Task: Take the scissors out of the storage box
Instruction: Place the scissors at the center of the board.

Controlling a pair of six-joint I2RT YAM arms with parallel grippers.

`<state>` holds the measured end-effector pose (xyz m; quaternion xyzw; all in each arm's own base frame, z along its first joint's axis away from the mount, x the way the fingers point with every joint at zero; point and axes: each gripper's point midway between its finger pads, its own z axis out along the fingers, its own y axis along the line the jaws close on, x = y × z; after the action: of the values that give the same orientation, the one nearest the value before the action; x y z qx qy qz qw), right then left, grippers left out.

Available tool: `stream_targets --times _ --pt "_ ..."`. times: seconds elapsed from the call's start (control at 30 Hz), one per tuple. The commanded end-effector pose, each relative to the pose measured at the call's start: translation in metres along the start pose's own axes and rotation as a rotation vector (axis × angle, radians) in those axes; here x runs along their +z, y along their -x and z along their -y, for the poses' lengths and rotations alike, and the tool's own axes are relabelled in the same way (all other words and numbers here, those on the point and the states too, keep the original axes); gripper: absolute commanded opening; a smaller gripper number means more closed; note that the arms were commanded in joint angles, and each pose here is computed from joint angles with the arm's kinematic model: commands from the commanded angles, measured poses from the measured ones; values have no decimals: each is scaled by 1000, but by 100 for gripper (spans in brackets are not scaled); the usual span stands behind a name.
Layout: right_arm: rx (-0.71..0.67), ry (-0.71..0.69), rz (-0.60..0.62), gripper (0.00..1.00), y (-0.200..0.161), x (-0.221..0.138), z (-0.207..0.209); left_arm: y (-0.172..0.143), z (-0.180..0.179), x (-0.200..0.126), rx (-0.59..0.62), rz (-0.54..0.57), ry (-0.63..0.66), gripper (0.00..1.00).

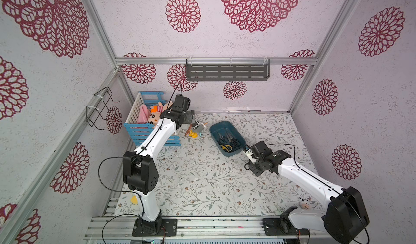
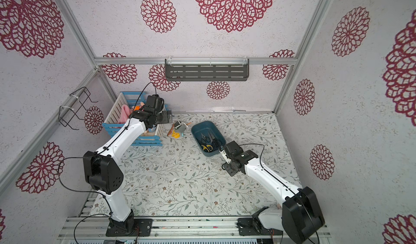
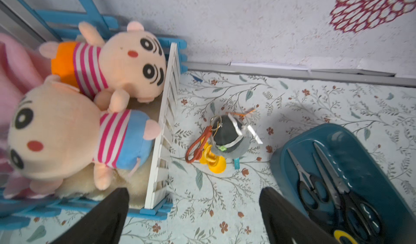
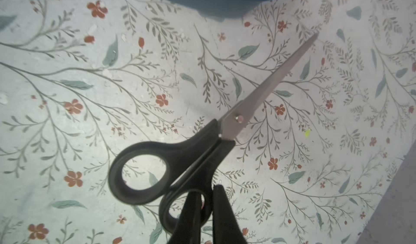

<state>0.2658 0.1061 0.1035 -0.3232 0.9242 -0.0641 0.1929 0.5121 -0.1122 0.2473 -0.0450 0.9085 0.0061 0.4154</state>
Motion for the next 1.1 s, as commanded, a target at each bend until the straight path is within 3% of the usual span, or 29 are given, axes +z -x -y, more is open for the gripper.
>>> stream_targets --times 0.0,0.23,0.5,0.57,0.63,0.73,0.87,1.07 --pt "-59 -77 55 9 13 -3 16 19 8 -9 34 37 -26 97" --pt "-178 -18 -11 6 -13 41 -1 12 2 -12 39 40 -19 97" --pt "-208 -17 -34 7 -27 61 2 -16 -7 -12 -1 15 -16 97" --pt "-208 -16 -42 16 -30 64 4 -22 -8 -11 -6 5 -17 97" --pt "-201 -30 -59 33 -35 68 7 -26 -9 -11 -6 -3 -14 97" --pt "-198 -48 -57 40 -36 68 12 -28 -10 -11 -3 -10 -11 97" --pt "-187 -121 -31 41 -18 48 31 -29 -10 -12 5 -19 -10 97" --pt "-121 -209 248 46 77 -45 69 -34 -4 -14 14 -43 -22 97"
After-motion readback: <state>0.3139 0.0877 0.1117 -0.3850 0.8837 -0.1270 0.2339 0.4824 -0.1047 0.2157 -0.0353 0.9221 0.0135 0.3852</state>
